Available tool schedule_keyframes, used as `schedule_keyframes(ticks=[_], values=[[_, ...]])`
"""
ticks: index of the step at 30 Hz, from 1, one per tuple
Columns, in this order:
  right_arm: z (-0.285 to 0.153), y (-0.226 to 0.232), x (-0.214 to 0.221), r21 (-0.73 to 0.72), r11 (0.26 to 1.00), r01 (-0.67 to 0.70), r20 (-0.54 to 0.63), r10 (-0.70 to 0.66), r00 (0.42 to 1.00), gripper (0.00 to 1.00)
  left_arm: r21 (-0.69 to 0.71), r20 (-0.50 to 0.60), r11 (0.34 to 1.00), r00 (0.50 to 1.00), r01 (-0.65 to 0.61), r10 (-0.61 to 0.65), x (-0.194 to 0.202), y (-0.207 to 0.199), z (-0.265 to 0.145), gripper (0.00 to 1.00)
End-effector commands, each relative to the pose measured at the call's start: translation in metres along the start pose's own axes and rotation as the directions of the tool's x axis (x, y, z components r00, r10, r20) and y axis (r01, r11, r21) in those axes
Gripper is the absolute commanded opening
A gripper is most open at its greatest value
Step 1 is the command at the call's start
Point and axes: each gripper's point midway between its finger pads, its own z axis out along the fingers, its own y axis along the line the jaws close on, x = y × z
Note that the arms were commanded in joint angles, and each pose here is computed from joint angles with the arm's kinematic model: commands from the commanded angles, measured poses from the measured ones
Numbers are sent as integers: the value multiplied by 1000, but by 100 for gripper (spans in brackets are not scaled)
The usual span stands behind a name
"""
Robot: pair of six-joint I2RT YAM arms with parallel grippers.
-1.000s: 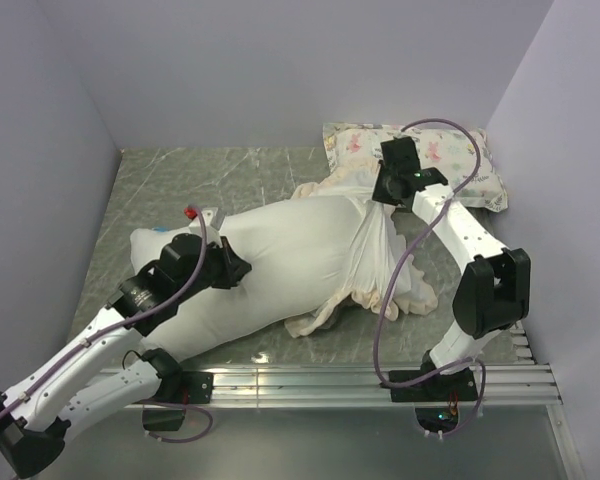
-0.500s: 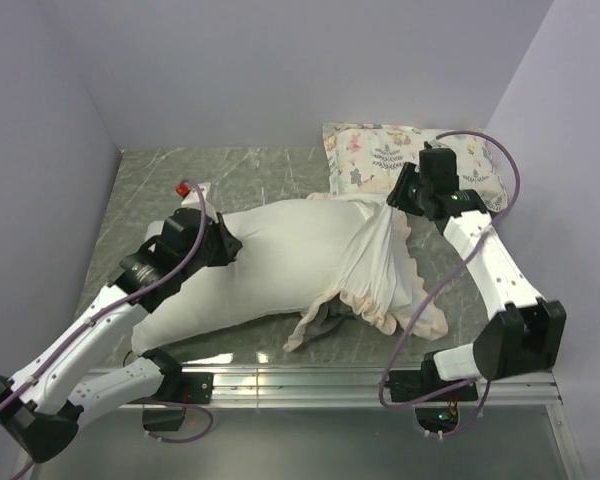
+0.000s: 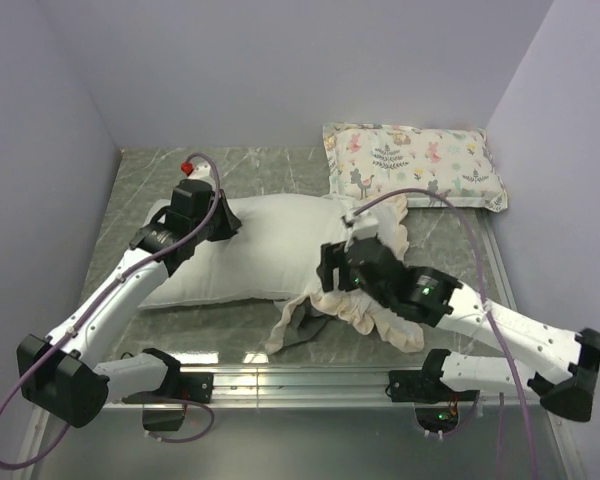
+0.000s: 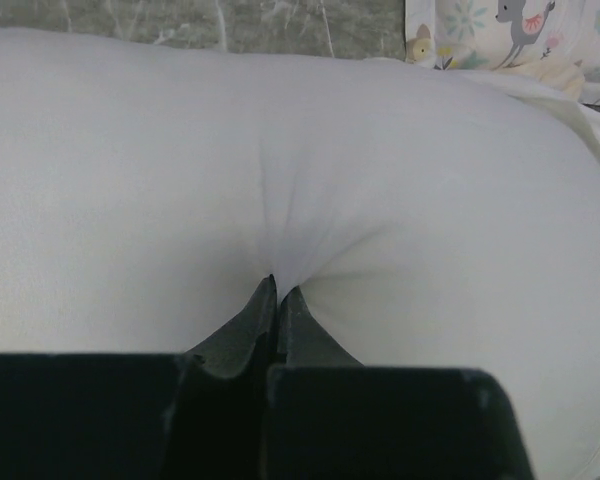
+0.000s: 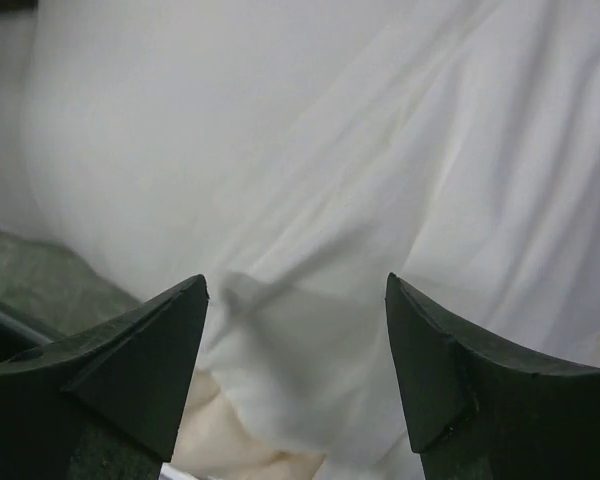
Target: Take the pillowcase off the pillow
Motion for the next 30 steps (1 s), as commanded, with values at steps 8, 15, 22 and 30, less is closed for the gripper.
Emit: schedule_keyframes(ticks=[8, 15, 22, 30], values=[[-4, 26, 55, 206, 955, 215, -86, -201, 976, 86, 51, 54, 998, 998, 33, -36, -40, -3, 23, 0], [3, -6, 73, 394, 847, 356, -180, -309, 934, 50, 1, 117, 997, 990, 78, -78, -75, 32, 9, 0], [-17, -27, 67, 370, 895, 249, -121, -220, 968, 5, 1, 182, 981, 965, 193, -190, -105, 83, -10, 0], [-30, -95, 54, 454, 889, 59, -52, -40, 998, 0, 11, 233, 968, 941, 250, -246, -117, 95, -23, 0]])
